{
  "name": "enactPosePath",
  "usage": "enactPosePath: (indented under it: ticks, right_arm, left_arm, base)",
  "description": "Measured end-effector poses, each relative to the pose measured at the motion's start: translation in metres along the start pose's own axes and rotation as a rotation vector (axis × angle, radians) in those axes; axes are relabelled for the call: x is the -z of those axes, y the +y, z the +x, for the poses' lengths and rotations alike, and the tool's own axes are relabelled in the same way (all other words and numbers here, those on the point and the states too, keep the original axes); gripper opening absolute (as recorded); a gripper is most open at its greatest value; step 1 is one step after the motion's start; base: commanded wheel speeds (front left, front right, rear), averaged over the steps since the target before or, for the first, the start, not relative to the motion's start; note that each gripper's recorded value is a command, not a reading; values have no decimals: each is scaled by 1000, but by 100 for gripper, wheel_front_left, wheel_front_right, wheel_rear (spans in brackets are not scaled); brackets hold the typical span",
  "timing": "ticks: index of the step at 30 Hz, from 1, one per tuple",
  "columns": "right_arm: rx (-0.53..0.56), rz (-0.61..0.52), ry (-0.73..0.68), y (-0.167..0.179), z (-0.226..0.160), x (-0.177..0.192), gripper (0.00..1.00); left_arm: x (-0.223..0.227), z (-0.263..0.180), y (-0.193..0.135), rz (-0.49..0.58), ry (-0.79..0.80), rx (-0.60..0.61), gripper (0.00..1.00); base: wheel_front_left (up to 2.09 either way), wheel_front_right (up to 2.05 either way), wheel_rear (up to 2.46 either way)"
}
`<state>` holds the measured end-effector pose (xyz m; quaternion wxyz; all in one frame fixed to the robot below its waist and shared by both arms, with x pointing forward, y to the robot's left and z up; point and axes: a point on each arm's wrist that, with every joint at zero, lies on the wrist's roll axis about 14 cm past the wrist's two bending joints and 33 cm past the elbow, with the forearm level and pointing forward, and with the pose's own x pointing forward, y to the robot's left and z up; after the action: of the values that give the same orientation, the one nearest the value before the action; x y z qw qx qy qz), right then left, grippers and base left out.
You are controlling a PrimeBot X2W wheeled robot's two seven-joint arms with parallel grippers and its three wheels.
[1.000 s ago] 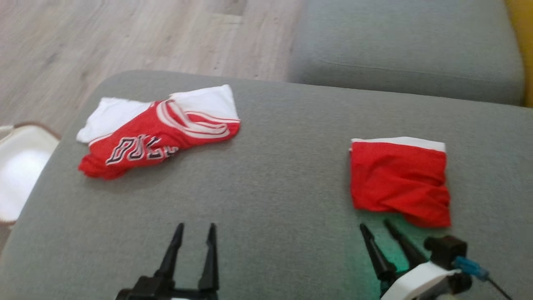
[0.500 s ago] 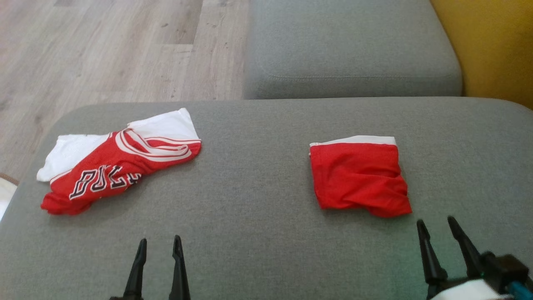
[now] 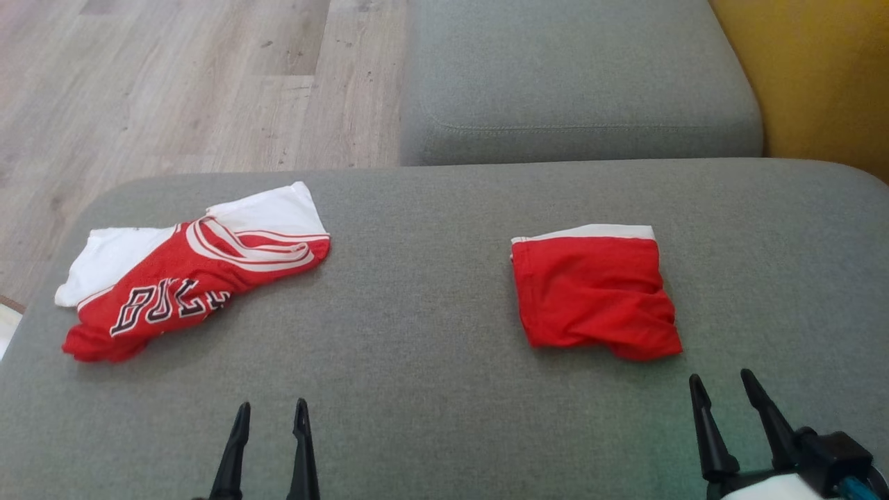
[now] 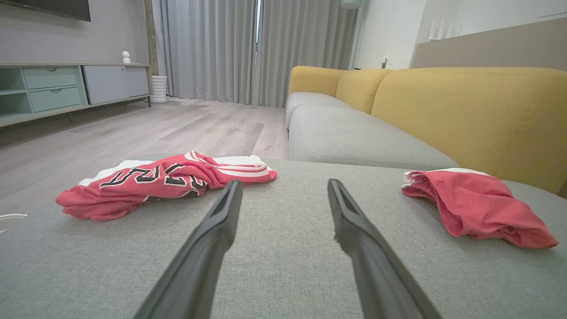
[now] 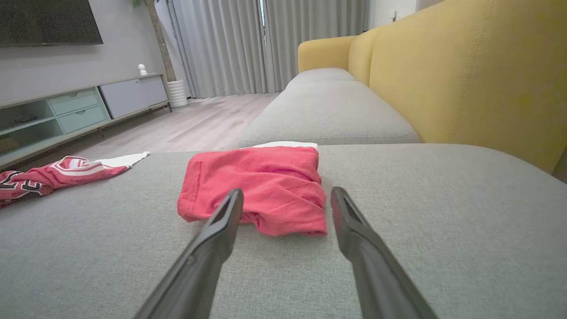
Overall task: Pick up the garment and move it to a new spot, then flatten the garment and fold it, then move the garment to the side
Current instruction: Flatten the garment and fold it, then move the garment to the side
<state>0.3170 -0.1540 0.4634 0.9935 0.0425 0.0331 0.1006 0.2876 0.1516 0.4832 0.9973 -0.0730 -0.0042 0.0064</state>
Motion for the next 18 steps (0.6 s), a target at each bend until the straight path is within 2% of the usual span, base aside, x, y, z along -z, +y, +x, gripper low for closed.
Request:
enactPosePath:
  ticks: [18]
  right_arm:
    - [-9, -11, 11, 1, 3, 3, 100]
  left_arm:
    - [4, -3, -2, 2, 11, 7, 100]
  base:
    - [0, 0, 0]
